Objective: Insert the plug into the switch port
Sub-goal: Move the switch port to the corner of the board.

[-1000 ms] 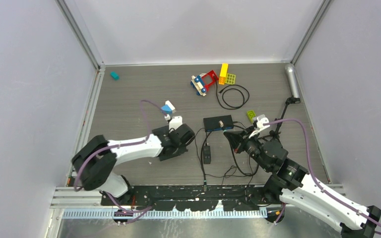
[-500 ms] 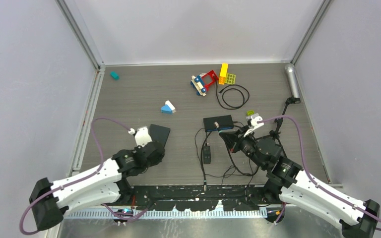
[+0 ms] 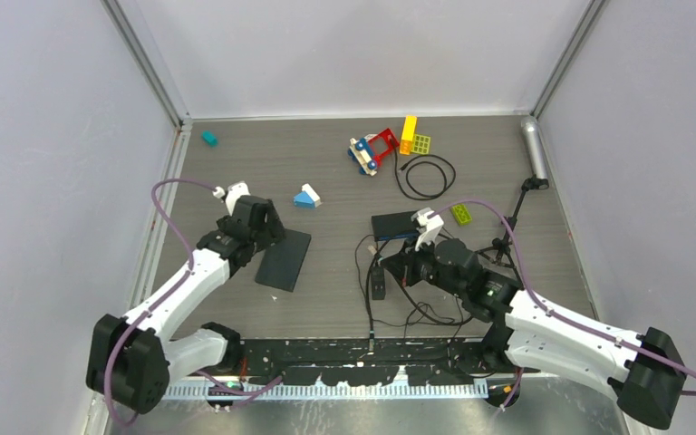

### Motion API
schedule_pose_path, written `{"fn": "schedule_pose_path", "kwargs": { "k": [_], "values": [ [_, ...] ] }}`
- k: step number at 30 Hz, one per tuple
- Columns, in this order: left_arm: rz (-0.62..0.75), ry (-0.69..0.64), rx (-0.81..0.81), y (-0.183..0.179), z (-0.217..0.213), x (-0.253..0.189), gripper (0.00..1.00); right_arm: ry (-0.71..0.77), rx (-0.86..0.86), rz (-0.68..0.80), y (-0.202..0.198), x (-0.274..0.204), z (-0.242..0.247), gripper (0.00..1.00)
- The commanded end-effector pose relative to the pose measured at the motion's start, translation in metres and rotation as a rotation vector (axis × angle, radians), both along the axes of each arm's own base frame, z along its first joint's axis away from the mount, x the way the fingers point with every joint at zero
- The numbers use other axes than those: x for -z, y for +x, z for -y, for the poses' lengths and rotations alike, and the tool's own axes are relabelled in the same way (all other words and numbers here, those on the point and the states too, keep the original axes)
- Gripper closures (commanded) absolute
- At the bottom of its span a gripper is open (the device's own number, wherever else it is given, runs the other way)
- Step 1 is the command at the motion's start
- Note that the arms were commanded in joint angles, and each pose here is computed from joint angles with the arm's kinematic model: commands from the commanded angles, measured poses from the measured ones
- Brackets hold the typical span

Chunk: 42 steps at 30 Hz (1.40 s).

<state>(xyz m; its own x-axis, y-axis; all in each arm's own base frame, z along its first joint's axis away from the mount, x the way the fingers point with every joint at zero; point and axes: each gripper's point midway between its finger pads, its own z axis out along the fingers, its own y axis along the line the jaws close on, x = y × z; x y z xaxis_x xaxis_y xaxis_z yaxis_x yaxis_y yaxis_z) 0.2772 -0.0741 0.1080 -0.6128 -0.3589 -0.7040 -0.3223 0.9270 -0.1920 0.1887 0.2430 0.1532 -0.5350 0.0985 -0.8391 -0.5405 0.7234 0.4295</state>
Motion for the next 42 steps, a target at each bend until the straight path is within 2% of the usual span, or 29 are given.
{"fn": "schedule_pose_path", "kwargs": {
  "k": [1,3,13,20,28,37,42],
  "values": [
    [0.072,-0.111,0.126,0.031,0.017,-0.005,0.04,0.07,-0.113,0.007,-0.009,-0.03,-0.022,0.99],
    [0.065,-0.159,0.145,0.035,0.021,0.001,0.0,0.066,-0.115,0.006,-0.009,-0.029,-0.022,1.0],
    [-0.017,-0.23,0.196,0.037,0.037,0.048,0.01,0.054,-0.117,0.01,-0.009,-0.025,-0.021,0.99],
    [-0.086,-0.312,0.272,0.027,0.057,0.075,0.06,0.041,-0.134,0.01,-0.011,-0.023,-0.022,0.99],
    [-0.113,-0.378,0.303,-0.006,0.066,0.083,0.19,0.012,-0.137,0.011,-0.007,-0.014,-0.024,1.0],
    [-0.114,-0.387,0.352,-0.04,0.084,0.08,0.2,-0.036,0.032,0.016,0.016,-0.004,-0.006,1.0],
    [-0.099,-0.337,0.355,-0.037,0.077,0.074,0.16,0.035,0.111,0.056,0.026,-0.015,0.0,0.99]
  ]
}}
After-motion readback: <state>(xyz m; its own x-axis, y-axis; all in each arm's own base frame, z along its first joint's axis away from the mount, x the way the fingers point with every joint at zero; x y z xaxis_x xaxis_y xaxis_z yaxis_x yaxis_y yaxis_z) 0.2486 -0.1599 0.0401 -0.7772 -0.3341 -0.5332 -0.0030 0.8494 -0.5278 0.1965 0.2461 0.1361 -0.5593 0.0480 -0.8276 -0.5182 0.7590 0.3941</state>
